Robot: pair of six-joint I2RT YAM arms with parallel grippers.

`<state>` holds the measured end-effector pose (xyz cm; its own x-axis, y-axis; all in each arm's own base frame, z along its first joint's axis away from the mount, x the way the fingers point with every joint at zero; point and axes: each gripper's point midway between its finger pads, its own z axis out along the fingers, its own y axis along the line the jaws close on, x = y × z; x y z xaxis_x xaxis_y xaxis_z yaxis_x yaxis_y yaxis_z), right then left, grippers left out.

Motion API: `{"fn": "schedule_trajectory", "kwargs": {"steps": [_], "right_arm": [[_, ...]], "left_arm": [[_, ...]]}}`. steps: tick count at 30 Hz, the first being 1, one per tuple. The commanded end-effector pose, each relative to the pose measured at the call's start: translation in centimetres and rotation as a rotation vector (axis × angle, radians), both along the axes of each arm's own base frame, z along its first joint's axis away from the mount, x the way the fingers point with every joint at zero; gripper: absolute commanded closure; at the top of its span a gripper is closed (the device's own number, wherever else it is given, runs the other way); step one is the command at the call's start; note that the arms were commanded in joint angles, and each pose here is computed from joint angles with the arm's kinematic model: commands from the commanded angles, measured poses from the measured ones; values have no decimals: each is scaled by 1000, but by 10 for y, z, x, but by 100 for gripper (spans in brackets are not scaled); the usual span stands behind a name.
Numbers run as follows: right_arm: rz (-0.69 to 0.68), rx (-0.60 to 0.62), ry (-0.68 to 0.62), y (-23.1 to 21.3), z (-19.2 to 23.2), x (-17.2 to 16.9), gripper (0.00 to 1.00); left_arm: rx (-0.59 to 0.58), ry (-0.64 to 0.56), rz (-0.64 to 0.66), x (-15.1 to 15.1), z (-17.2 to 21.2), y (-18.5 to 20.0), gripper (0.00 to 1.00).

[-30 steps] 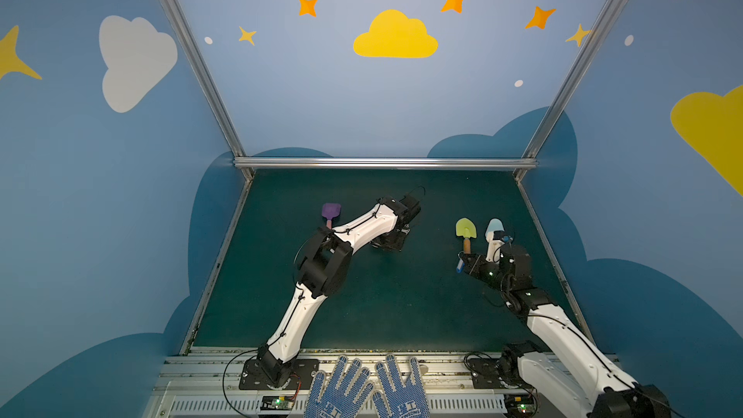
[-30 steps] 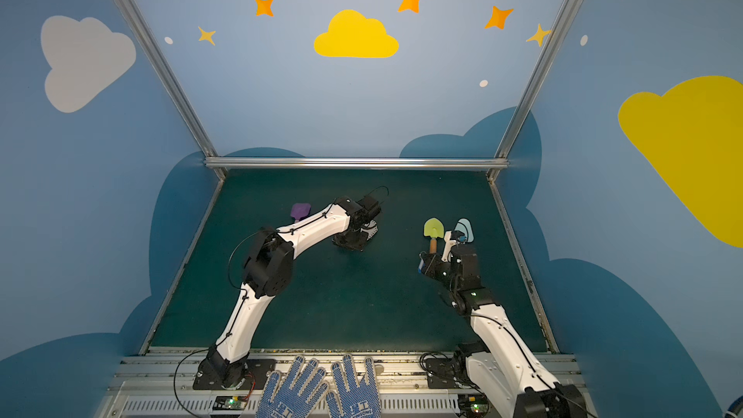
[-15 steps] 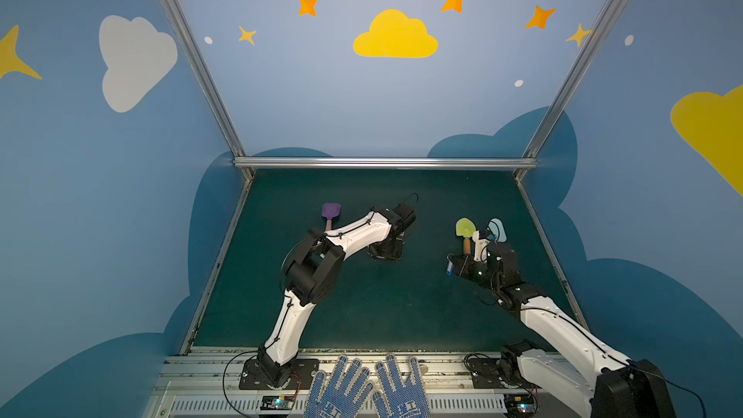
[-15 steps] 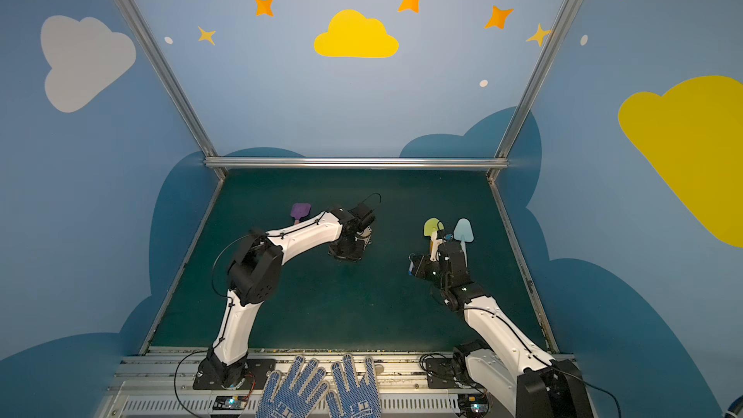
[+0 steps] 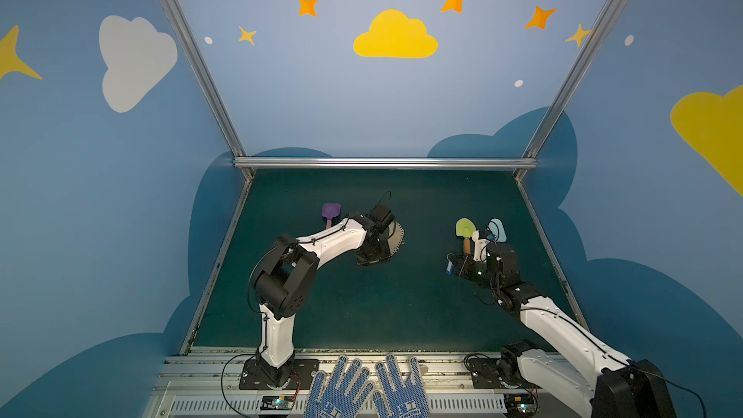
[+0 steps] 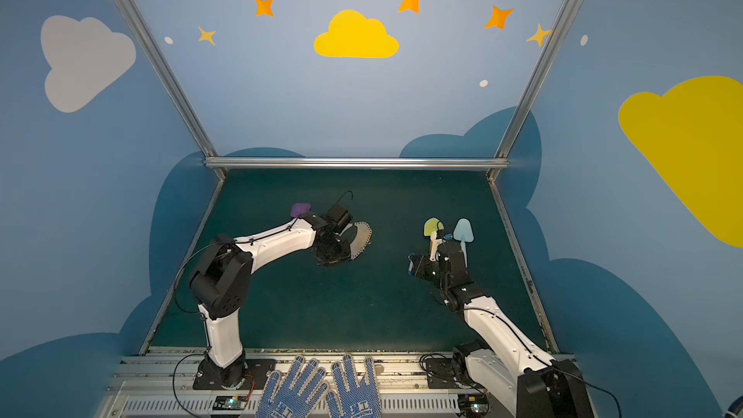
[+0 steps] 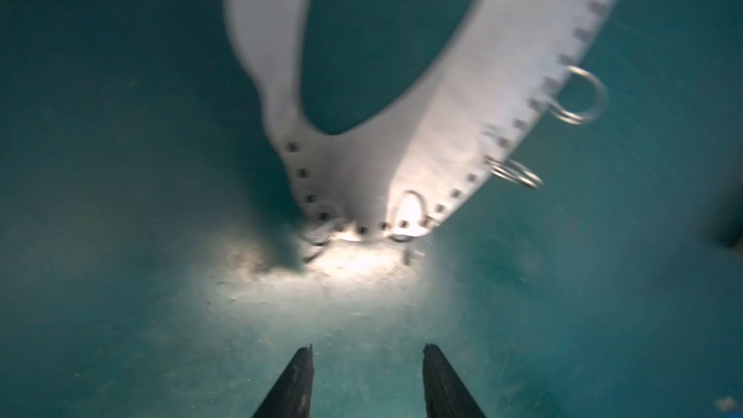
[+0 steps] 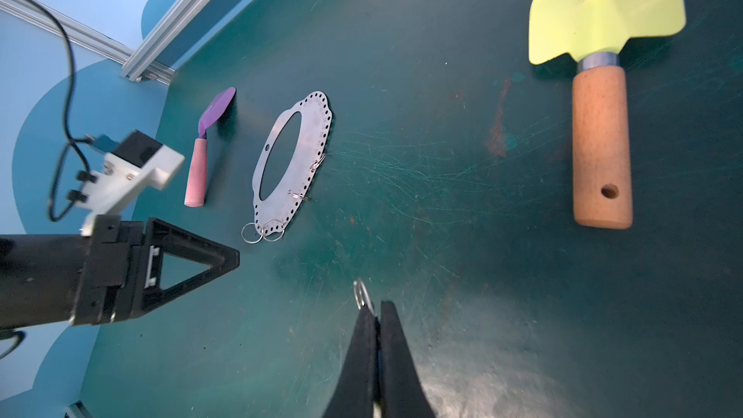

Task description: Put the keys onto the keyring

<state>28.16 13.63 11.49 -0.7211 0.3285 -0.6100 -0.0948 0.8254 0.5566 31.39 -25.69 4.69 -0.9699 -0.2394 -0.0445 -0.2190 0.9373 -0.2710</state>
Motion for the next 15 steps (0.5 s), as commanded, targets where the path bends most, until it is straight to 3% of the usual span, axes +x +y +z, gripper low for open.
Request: {"fn": "schedule_trajectory", "kwargs": {"steps": [1, 9, 15], "right_arm": [[2, 18, -64, 3, 20, 7, 100], [7, 25, -63, 5, 19, 6, 100], [8, 28, -69, 5, 22, 5, 100]], "left_arm": [[-60, -54, 96, 13, 14, -2, 52], [-104, -61, 31, 30, 5, -1, 52], [-53, -56, 13, 40, -3, 6, 55]]}}
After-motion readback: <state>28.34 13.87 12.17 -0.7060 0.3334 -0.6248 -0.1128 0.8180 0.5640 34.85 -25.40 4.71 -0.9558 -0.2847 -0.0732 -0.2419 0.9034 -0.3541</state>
